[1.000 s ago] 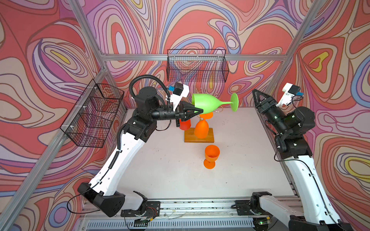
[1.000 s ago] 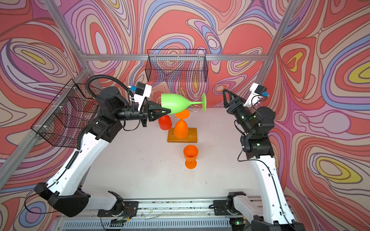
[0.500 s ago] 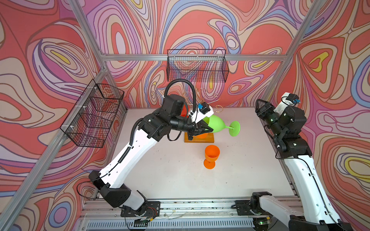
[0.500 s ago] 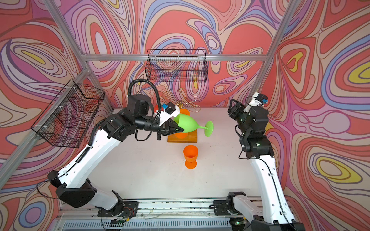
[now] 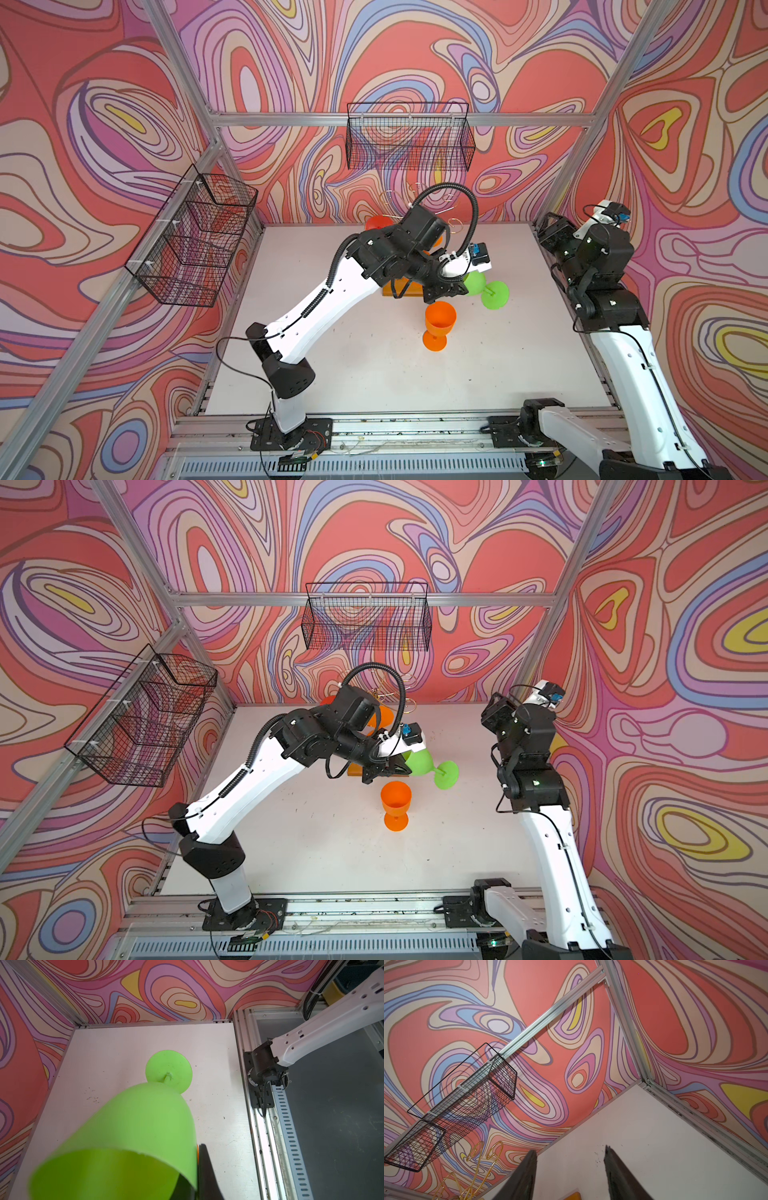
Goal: Take the wine glass off the wine glass rack
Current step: Place the wine glass at the middle-right of the table.
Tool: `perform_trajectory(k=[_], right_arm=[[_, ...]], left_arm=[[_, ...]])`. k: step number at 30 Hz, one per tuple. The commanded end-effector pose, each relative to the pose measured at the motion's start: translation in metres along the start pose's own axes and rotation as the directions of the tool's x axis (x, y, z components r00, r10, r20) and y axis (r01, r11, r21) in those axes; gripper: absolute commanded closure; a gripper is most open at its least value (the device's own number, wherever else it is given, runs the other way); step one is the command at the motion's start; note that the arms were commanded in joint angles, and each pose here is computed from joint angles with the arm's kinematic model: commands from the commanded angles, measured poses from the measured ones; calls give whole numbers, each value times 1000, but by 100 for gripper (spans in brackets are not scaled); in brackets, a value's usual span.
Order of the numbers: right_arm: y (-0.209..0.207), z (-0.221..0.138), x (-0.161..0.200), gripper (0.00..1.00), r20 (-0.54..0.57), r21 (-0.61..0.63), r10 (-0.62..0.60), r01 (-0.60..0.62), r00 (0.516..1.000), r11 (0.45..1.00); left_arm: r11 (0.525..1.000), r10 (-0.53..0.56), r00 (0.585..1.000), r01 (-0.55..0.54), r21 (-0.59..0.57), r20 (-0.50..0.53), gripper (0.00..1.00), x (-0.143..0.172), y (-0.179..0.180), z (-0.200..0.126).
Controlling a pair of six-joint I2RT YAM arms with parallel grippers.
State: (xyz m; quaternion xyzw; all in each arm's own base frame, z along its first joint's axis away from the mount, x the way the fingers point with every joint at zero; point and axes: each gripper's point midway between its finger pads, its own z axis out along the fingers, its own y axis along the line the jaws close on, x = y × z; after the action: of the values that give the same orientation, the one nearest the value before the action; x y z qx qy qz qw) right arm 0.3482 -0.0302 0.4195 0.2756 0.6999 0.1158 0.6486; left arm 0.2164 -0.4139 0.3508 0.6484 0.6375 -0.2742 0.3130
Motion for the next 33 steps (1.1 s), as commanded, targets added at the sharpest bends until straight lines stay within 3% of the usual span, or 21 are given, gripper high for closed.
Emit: perform_trajectory(k=[1, 20, 33], right_arm=[[-16, -8, -4, 45, 37, 68, -17, 14, 999, 998], [-29, -1, 4, 46, 40, 122, -34, 29, 999, 992], [-42, -1, 8, 46, 47, 179, -49, 39, 998, 983]], left_arm=[[998, 64, 989, -66, -11, -136, 100, 17, -5, 12], [984, 176, 940, -168, 52, -291, 100, 37, -20, 84], [982, 188, 904, -176, 66, -385, 100, 63, -19, 123]])
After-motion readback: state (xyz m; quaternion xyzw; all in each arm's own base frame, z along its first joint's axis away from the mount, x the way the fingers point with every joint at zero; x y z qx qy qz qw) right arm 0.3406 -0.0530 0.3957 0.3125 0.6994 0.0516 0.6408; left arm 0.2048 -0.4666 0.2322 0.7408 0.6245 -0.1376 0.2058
